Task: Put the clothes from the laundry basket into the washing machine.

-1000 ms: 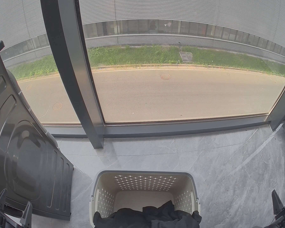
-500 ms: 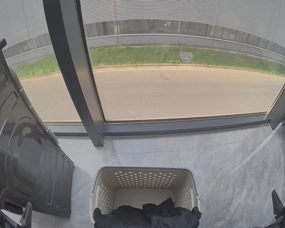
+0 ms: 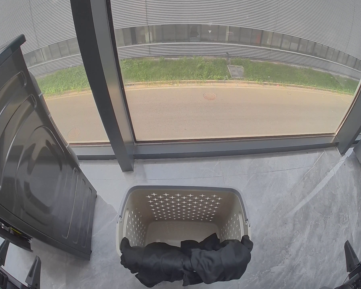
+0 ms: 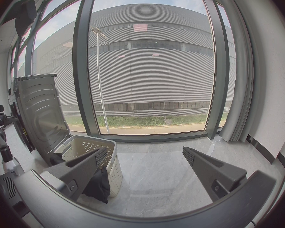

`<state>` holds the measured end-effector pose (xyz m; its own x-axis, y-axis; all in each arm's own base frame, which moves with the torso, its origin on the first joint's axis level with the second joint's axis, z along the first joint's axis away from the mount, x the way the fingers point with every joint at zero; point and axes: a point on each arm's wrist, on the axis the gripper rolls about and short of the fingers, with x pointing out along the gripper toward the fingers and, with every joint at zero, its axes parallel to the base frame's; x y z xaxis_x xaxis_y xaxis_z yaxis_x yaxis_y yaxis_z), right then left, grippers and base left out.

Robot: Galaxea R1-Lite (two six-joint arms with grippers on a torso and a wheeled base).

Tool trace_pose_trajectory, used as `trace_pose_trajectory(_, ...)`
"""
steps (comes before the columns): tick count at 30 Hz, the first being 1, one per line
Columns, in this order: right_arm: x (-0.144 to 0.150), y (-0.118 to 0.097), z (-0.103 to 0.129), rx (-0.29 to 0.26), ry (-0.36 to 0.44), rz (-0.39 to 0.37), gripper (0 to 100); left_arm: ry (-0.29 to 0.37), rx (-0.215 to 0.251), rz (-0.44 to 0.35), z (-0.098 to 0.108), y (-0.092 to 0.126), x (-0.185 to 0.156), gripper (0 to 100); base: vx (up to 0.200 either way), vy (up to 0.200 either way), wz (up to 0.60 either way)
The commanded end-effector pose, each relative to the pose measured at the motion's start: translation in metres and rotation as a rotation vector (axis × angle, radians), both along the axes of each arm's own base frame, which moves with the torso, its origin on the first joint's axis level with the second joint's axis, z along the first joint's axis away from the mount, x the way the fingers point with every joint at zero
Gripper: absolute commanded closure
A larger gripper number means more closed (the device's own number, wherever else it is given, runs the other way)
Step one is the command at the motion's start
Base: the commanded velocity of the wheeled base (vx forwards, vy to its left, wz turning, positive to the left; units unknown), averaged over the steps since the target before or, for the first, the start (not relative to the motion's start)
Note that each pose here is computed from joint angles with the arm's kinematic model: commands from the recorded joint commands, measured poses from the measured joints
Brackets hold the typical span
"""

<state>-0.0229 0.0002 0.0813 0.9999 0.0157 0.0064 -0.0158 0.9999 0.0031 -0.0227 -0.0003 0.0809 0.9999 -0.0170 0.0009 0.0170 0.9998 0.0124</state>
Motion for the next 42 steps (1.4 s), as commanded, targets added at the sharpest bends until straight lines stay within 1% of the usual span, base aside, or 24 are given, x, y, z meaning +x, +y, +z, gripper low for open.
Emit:
trace_pose_trajectory(1, 0.0001, 0.0, -0.0052, 0.0, 0.0, 0.001, 0, -0.002, 0.0, 0.0, -0.0049, 0.0, -0.0002, 0, -0.2, 0.0, 0.0)
trace_pose_trajectory(17, 0.0001, 0.0, -0.0052, 0.0, 0.0, 0.001, 0, -0.002, 0.0, 0.002, -0.0049, 0.0001, -0.0002, 0, -0.2, 0.0, 0.0)
trace_pose_trajectory(25, 0.0001, 0.0, -0.0052, 0.0, 0.0, 0.001, 0, -0.002, -0.002, 0.0, -0.0049, 0.0, -0.0002, 0, 0.0, 0.0, 0.0)
trace_pose_trajectory(26, 0.0001, 0.0, -0.0052, 0.0, 0.0, 0.001, 0, -0.002, -0.009, -0.003, -0.0049, -0.0001, -0.0002, 0, 0.0, 0.0, 0.0)
trace_pose_trajectory(42, 0.0001, 0.0, -0.0052, 0.0, 0.0, 0.001, 0, -0.002, -0.008, -0.003, -0.0049, -0.0001, -0.0002, 0, 0.0, 0.2, 0.0)
